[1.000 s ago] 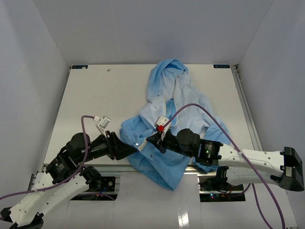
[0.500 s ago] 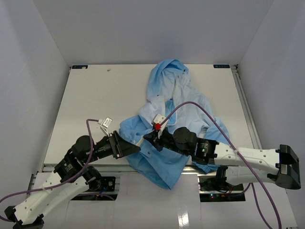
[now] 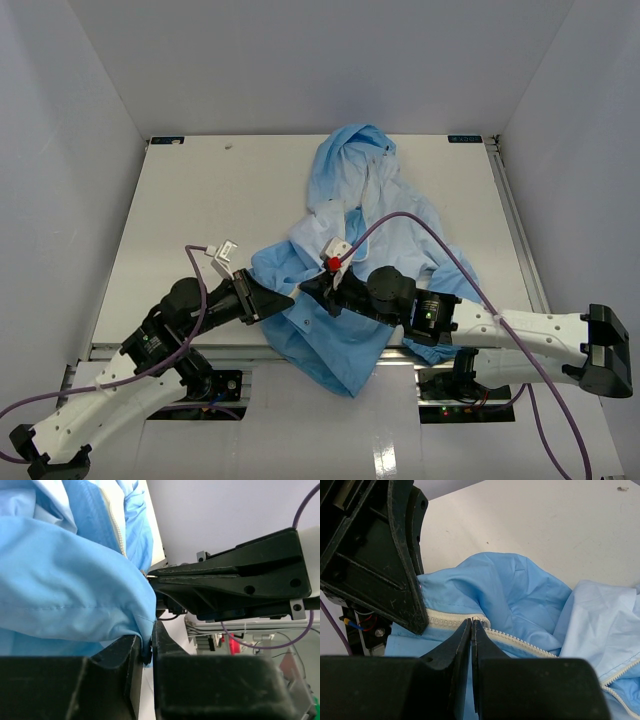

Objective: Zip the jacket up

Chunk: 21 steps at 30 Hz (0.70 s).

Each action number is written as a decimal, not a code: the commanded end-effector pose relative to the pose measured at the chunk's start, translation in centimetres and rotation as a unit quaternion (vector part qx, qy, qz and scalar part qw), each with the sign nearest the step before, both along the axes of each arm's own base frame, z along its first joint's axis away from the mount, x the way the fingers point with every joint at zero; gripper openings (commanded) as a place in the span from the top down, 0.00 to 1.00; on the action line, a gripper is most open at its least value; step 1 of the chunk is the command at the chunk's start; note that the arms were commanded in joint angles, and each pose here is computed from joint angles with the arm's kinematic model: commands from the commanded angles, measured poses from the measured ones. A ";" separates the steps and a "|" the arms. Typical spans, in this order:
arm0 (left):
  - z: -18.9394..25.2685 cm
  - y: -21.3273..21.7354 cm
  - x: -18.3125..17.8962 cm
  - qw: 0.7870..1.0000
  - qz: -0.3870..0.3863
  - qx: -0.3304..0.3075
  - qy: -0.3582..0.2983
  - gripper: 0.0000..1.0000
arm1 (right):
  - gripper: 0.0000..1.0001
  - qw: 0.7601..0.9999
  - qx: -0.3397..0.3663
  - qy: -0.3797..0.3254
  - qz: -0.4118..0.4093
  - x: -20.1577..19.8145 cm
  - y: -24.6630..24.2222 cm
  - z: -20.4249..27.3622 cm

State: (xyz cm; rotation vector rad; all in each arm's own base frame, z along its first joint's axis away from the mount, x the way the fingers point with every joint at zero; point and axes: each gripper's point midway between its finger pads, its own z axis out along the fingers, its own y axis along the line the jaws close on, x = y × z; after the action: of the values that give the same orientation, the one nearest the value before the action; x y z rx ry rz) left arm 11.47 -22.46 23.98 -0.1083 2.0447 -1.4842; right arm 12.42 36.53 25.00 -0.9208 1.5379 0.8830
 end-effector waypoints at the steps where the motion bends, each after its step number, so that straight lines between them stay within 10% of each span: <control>1: 1.6 0.3 0.7 0.999 0.018 -0.018 -0.035 1.00 | 0.92 0.997 0.071 -0.006 0.018 -0.8 0.4 3.6; 21: 4.0 3.5 -1.7 0.999 0.027 0.013 -0.031 1.00 | 0.92 0.995 -0.007 0.042 -0.094 4.0 -3.7 -4.6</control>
State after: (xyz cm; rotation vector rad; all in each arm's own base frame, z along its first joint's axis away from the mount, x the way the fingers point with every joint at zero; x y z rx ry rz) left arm 9.94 -19.13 27.02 -0.1168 2.0116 -1.4027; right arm 15.10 33.45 22.07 -0.7627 1.6253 0.8579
